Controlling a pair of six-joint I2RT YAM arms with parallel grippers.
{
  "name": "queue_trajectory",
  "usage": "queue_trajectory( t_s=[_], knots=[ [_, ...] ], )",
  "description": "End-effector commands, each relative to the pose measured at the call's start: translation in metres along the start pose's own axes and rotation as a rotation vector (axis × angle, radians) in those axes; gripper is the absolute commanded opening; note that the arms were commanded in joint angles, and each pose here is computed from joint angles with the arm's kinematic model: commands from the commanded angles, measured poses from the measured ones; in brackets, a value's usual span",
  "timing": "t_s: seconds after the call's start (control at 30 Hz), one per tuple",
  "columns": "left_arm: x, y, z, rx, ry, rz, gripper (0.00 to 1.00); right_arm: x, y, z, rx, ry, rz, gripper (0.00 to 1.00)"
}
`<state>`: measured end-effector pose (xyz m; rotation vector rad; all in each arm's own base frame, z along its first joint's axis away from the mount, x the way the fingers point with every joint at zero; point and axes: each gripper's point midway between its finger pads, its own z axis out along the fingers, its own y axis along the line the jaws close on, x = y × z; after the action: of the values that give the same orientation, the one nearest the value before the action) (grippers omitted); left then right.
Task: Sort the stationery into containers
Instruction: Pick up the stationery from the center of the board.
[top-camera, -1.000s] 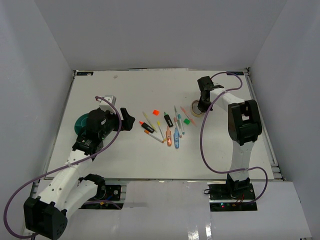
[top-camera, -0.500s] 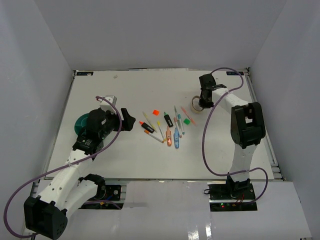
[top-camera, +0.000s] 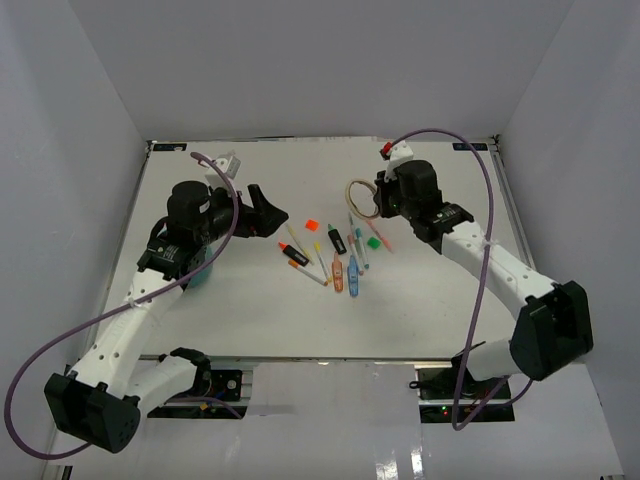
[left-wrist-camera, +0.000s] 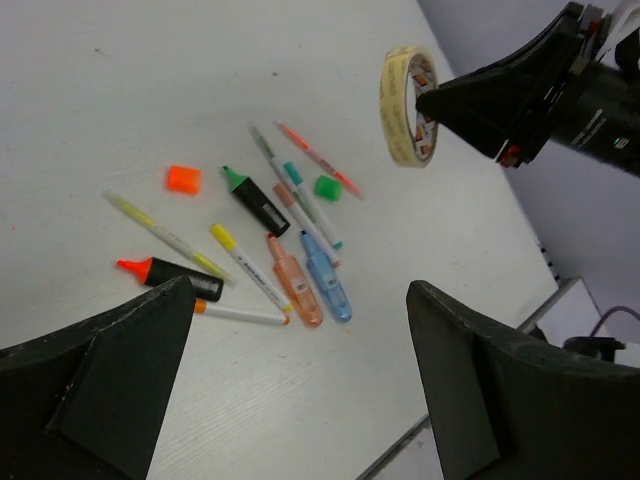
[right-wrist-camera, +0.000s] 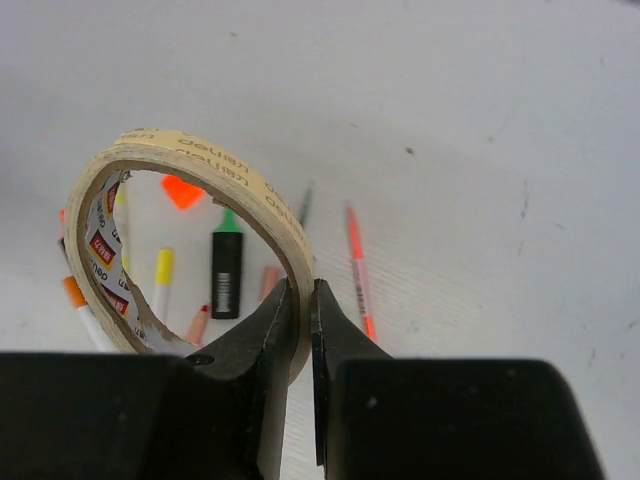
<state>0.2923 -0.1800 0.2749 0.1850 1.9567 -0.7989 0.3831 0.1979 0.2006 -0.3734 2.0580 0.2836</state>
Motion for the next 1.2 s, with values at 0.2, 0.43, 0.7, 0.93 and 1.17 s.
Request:
queue_trajectory(
  t_s=[0.2, 0.43, 0.7, 0.93, 1.17],
  knots=[
    [-0.026, -0.058, -0.001, 0.229, 0.076, -0.132, 0.98, -0.054, 0.106, -0.063, -0.356, -0.292, -0.208, 0.15],
    [-0.037, -0.084, 0.004, 0.327, 0.127, -0.186, 0.98, -0.059, 0.130, -0.076, -0.419, -0.327, -0.228, 0.15],
    [-0.031, -0.096, 0.013, 0.343, 0.158, -0.188, 0.88, -0.063, 0.138, -0.080, -0.436, -0.348, -0.235, 0.15],
    [-0.021, -0.094, 0.030, 0.290, 0.172, -0.172, 0.78, -0.061, 0.142, -0.079, -0.441, -0.343, -0.239, 0.15],
    [-0.025, -0.094, 0.036, 0.241, 0.149, -0.135, 0.66, -0.059, 0.144, -0.079, -0.444, -0.337, -0.248, 0.15]
  ],
)
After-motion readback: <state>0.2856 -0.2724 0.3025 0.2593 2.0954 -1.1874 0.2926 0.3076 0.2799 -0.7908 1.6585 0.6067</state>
